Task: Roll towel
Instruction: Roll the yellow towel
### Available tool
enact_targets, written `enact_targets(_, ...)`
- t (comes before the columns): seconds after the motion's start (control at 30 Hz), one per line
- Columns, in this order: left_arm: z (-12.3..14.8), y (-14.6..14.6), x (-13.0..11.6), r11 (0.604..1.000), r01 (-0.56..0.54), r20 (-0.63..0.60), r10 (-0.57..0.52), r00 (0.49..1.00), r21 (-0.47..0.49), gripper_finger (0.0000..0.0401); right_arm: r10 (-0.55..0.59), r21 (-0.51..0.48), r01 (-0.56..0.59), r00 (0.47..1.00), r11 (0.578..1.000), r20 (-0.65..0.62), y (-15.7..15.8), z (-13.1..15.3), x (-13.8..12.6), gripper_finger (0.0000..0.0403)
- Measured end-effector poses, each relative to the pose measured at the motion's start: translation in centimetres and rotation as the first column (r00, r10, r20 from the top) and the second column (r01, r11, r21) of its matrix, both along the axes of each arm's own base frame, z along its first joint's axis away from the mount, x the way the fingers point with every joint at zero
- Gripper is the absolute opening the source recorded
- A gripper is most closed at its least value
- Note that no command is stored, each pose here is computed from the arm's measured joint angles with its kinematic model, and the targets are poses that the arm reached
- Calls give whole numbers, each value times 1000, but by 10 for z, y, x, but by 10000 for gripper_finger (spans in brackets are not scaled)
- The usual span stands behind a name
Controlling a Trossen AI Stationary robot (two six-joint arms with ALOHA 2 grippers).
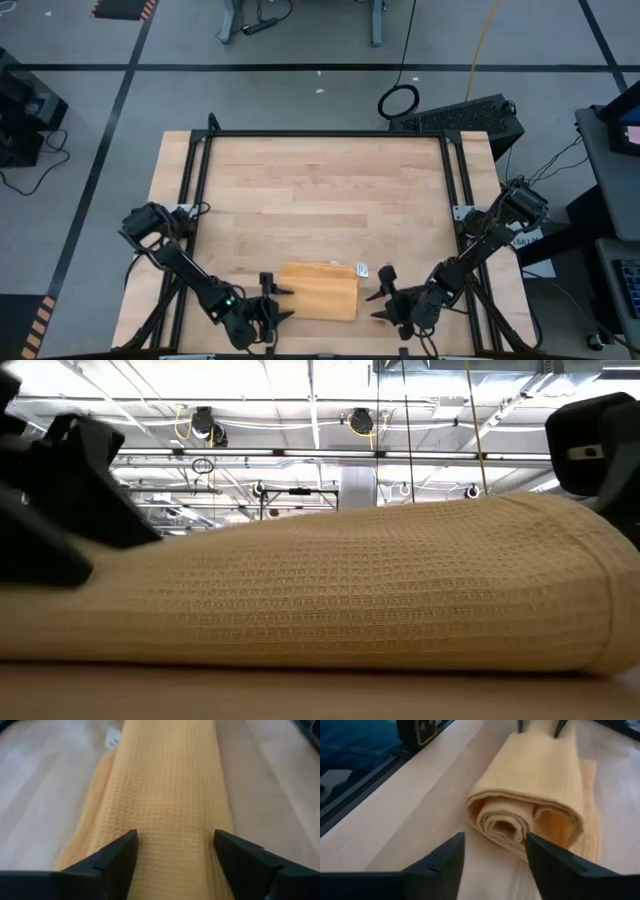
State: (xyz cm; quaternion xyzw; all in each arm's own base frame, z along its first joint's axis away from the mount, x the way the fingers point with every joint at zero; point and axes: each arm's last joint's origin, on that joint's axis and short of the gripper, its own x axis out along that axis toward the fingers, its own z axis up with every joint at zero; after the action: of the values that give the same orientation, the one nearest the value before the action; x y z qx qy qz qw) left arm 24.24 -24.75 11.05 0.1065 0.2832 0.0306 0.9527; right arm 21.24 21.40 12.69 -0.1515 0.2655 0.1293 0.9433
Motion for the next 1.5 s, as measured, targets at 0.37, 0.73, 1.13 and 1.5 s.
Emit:
enact_targets(0.37,10,-21,1,994,63,40,-67,997,93,340,-4,-52,6,999,999,52,0,3,1,299)
enact_targets(0.73,26,-35,1,984,80,-4,-80,997,160,341,9,34,-20,959,999,284,6,27,14,302)
enact_targets(1.13,17,2,27,998,-60,-167,59,984,0,297,-248,336,178,953,925,177,-35,2,59,183)
enact_targets(1.5,35,14,36,993,-53,-195,32,980,-101,271,-278,266,256,959,929,51,-45,-50,66,8)
